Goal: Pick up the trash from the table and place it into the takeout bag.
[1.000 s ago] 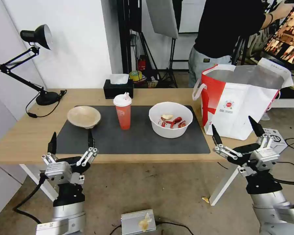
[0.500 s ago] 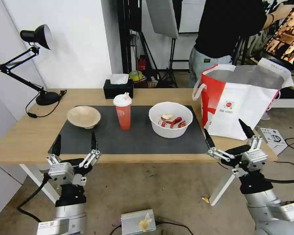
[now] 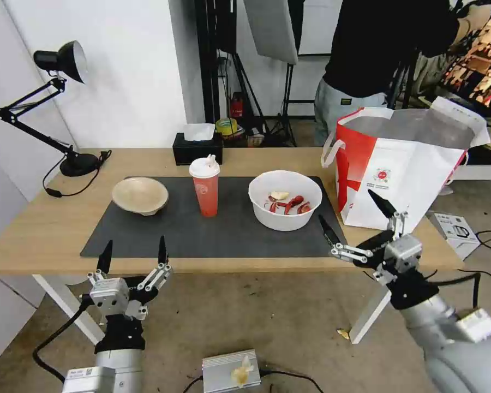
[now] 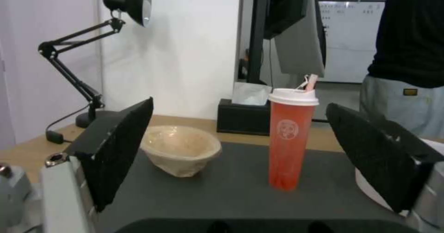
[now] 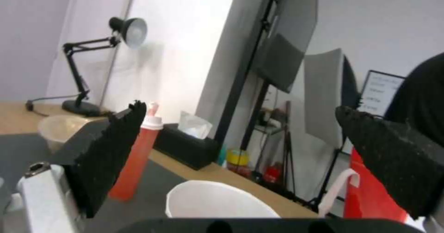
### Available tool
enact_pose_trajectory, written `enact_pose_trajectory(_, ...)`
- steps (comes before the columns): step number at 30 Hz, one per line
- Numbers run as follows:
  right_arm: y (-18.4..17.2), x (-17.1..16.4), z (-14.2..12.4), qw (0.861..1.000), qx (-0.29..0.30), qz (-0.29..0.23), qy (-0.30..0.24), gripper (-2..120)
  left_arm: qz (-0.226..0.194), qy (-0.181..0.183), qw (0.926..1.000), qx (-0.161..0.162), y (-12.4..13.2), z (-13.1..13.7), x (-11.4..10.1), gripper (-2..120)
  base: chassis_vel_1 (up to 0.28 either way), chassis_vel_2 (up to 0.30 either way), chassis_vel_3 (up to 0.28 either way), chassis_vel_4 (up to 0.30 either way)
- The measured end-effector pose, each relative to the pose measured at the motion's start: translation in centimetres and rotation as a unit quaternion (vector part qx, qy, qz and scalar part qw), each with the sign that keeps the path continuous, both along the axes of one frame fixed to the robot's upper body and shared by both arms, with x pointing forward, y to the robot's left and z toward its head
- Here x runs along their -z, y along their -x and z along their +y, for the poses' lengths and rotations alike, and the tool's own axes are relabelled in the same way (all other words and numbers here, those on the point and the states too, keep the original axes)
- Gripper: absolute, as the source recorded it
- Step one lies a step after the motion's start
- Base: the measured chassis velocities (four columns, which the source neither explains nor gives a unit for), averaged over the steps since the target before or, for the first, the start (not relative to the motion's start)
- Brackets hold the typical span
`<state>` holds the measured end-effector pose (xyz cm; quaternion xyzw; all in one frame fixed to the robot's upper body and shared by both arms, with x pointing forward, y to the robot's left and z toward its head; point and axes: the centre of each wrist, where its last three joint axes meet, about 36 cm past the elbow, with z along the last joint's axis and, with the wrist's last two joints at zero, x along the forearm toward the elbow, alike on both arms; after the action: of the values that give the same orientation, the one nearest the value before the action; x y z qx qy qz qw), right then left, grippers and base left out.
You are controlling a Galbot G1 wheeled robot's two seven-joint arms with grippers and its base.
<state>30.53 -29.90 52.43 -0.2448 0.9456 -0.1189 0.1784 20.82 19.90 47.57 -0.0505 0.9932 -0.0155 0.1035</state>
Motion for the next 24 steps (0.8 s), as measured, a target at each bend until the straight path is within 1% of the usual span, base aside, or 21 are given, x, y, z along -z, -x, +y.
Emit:
enact_pose_trajectory(2, -2.2, -1.3, -0.8, 0.999, -0.038, 0.01, 0.027, 100, 0.0, -0.001, 1.0, -0.005, 0.1, 0.1, -0.1, 100, 0.0, 0.0, 0.0, 0.0)
enact_pose_trajectory(5, -3.2, -1.6, -0.9, 0.998, -0.05, 0.013, 0.034, 100, 0.0, -0.001, 1.0, -0.007, 0.0, 0.2, -0.1, 100, 0.0, 0.0, 0.0, 0.0)
enact_pose_trajectory(6, -4.0, -1.9, -0.8, 0.997, -0.063, 0.019, 0.038, 100, -0.001, -0.001, 1.0, -0.009, 0.0, 0.2, -0.1, 100, 0.0, 0.0, 0.0, 0.0)
enact_pose_trajectory(9, -5.3, -1.9, -0.6, 0.995, -0.082, 0.033, 0.041, 100, -0.002, 0.0, 0.9999, -0.012, 0.0, 0.2, -0.1, 100, 0.0, 0.0, 0.0, 0.0)
enact_pose_trajectory(12, -7.4, -1.5, -0.5, 0.99, -0.114, 0.054, 0.061, 100, -0.003, 0.0, 0.9998, -0.019, -0.1, 0.2, 0.0, 100, 0.0, 0.0, 0.0, 0.0)
enact_pose_trajectory(13, -7.4, -1.5, -0.5, 0.99, -0.114, 0.054, 0.061, 100, -0.003, 0.0, 0.9998, -0.019, -0.1, 0.2, 0.0, 100, 0.0, 0.0, 0.0, 0.0)
enact_pose_trajectory(17, -10.3, -1.3, -0.8, 0.982, -0.146, 0.075, 0.091, 100, -0.005, 0.001, 0.9997, -0.025, -0.2, 0.3, 0.1, 100, 0.0, 0.0, 0.0, 0.0)
enact_pose_trajectory(18, -10.3, -1.3, -0.8, 0.982, -0.146, 0.075, 0.091, 100, -0.005, 0.001, 0.9997, -0.025, -0.2, 0.3, 0.1, 100, 0.0, 0.0, 0.0, 0.0)
enact_pose_trajectory(22, -13.4, -1.7, -1.2, 0.972, -0.171, 0.1, 0.129, 100, -0.002, 0.003, 0.9996, -0.027, -0.3, 0.2, 0.4, 100, 0.0, 0.0, 0.0, 0.0)
enact_pose_trajectory(23, -13.4, -1.7, -1.2, 0.972, -0.171, 0.1, 0.129, 100, -0.002, 0.003, 0.9996, -0.027, -0.3, 0.2, 0.4, 100, 0.0, 0.0, 0.0, 0.0)
enact_pose_trajectory(24, -14.1, -1.6, -1.3, 0.969, -0.177, 0.108, 0.137, 100, -0.002, 0.003, 0.9996, -0.027, -0.3, 0.2, 0.4, 100, 0.0, 0.0, 0.0, 0.0)
